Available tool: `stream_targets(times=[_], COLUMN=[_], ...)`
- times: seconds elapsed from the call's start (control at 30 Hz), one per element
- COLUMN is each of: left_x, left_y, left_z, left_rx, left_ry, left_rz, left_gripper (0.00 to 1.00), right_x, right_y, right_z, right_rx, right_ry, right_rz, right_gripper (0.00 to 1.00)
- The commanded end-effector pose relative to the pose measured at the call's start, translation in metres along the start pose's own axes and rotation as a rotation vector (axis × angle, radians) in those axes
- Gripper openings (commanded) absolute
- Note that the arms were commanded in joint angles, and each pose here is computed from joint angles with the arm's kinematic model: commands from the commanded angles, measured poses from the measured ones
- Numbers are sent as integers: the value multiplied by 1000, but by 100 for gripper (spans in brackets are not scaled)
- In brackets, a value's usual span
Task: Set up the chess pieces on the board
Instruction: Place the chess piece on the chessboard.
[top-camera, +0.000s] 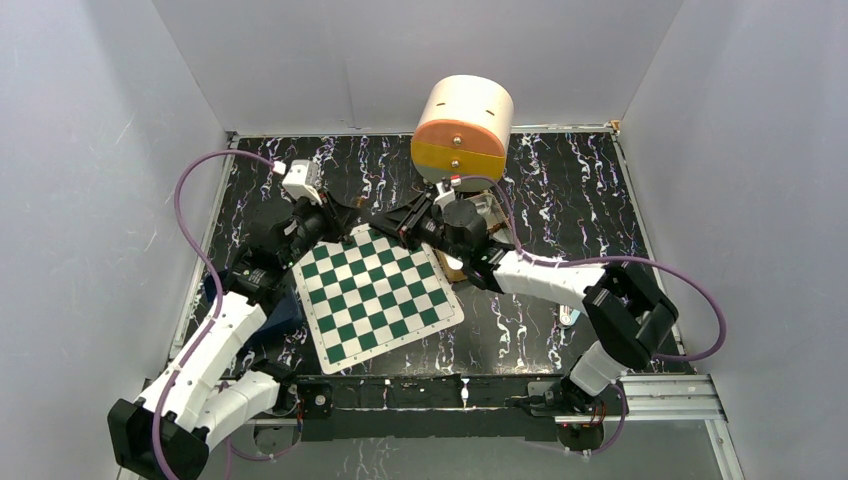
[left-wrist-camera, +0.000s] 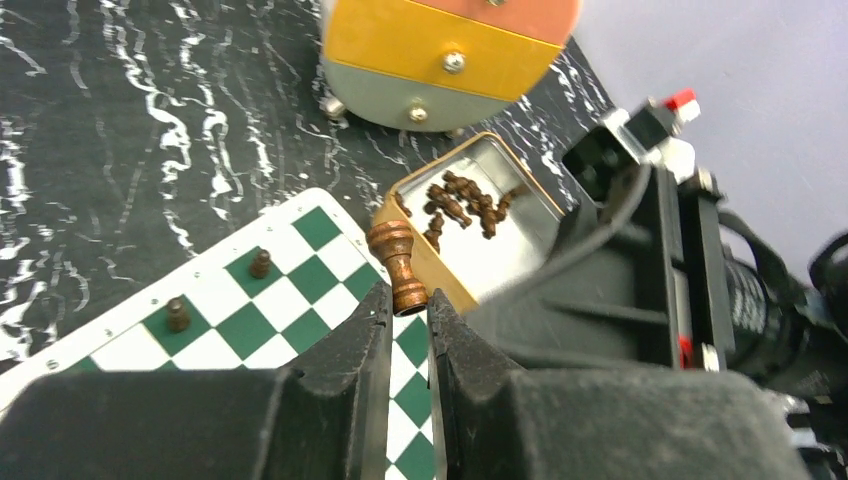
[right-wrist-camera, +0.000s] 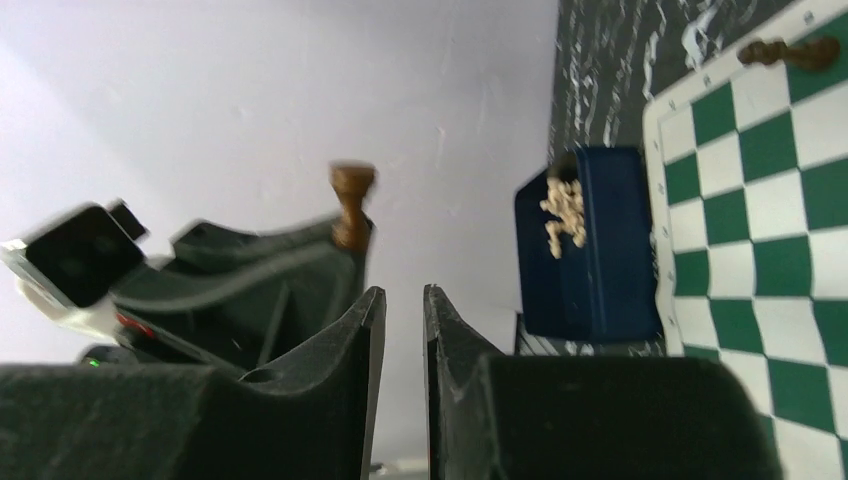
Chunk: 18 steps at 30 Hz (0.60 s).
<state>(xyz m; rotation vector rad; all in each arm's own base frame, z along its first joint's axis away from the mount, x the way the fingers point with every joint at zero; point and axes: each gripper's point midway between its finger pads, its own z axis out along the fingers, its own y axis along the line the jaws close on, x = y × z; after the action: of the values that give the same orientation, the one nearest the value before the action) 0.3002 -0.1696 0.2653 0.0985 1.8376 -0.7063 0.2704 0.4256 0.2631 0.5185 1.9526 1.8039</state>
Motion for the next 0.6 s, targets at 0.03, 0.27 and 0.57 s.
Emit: stream_targets(times=[0.03,0.27,0.57], left_x=[-19,11,73], left_y=[11,28,35], left_z=[-10,-20,-39], left_rx=[-78,-185,-256], left_ry=[-55,143,595], left_rz=[25,22,-27], left_gripper=[0,0,0], right_x=[26,18,-2], right_y=[6,-3,-6], right_z=[-20,-45,-68], right_rx=[-15,22,108], right_ry=[86,36,26], right_rz=[-65,-192,-761], right_gripper=[34,52,72])
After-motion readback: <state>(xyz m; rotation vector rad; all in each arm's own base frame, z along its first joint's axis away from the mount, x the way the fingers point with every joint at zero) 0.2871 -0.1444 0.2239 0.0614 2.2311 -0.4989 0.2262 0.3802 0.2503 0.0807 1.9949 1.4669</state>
